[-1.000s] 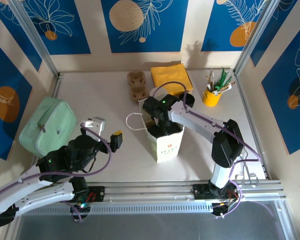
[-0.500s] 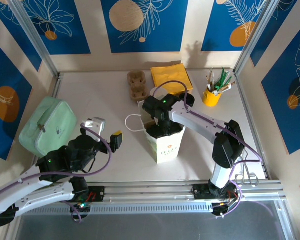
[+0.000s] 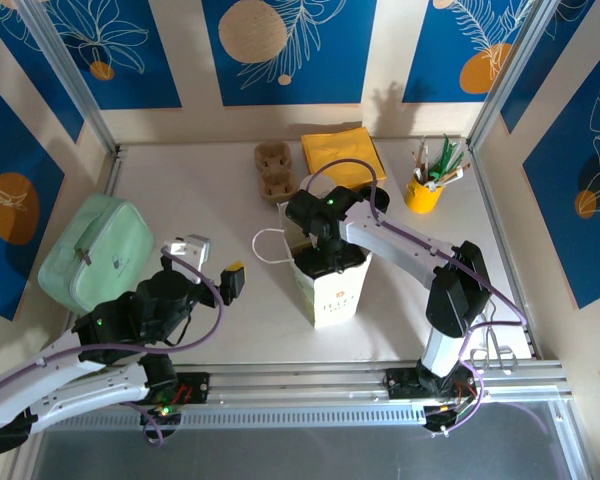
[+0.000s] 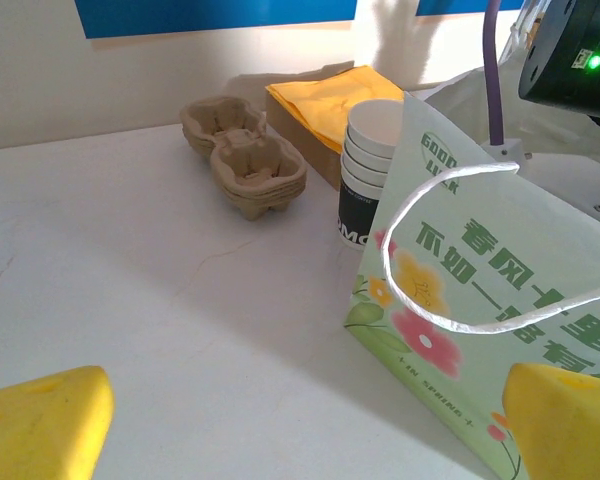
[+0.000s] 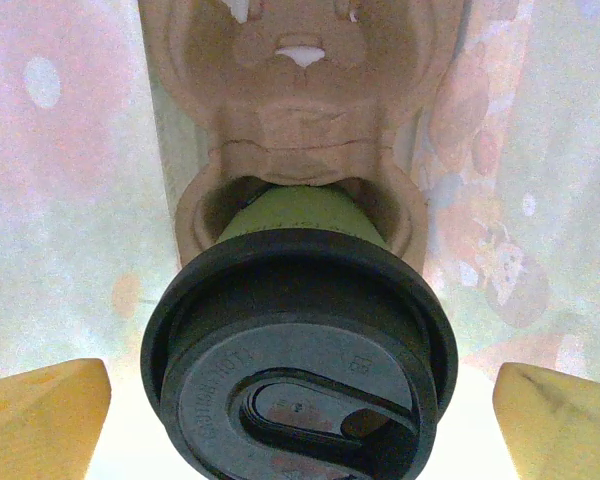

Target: Pack the takeout coffee

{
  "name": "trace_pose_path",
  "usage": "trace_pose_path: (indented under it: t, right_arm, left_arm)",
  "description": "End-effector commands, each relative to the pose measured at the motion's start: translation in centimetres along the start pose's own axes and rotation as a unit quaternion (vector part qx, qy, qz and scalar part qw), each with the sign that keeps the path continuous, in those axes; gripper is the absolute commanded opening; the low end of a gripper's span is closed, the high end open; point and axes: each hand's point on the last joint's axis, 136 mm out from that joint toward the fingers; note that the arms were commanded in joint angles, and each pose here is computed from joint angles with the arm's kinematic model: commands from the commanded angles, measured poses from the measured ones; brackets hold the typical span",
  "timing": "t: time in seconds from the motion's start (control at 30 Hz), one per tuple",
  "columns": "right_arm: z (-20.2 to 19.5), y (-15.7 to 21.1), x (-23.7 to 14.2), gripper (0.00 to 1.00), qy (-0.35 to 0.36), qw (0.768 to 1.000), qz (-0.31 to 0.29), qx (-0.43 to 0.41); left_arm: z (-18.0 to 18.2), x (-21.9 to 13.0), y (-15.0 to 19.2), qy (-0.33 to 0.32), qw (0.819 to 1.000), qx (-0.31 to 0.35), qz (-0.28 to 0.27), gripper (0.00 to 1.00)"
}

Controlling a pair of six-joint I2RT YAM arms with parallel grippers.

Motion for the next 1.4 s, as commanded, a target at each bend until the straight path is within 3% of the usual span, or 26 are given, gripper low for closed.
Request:
trace_pose_path:
  t: [0.0, 0.63, 0.93, 1.37]
  right_arm:
    - [0.0, 0.3, -1.9, 0.99, -0.007, 1.0, -0.013, 0.011]
    - [-0.2, -0.5, -4.2, 0.98, -0.013, 0.999, -0.046, 0.019]
    - [-0.4, -0.6, -4.5, 0.86, -0.005, 0.999, -0.045, 0.019]
    - [-0.4, -0.9, -5.3, 0.79, -0.004, 0.998, -0.055, 0.019]
  left_arm:
    - [0.7, -0.3, -0.5, -0.012, 1.0, -0.01, -0.009, 0.99]
    - [1.6, -0.8, -0.1, -0.021, 0.999, -0.023, -0.013, 0.99]
    - [1.6, -0.7, 0.1, -0.023, 0.999, -0.024, -0.012, 0.99]
    - [1.7, -0.7, 0.2, -0.025, 0.999, -0.025, -0.012, 0.99]
Point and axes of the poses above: each hand's point on the last joint's axis, 136 mm out from that joint toward the fingers, its own x axis out along the fingers, its own z axis along the line the jaws close on, y = z × x
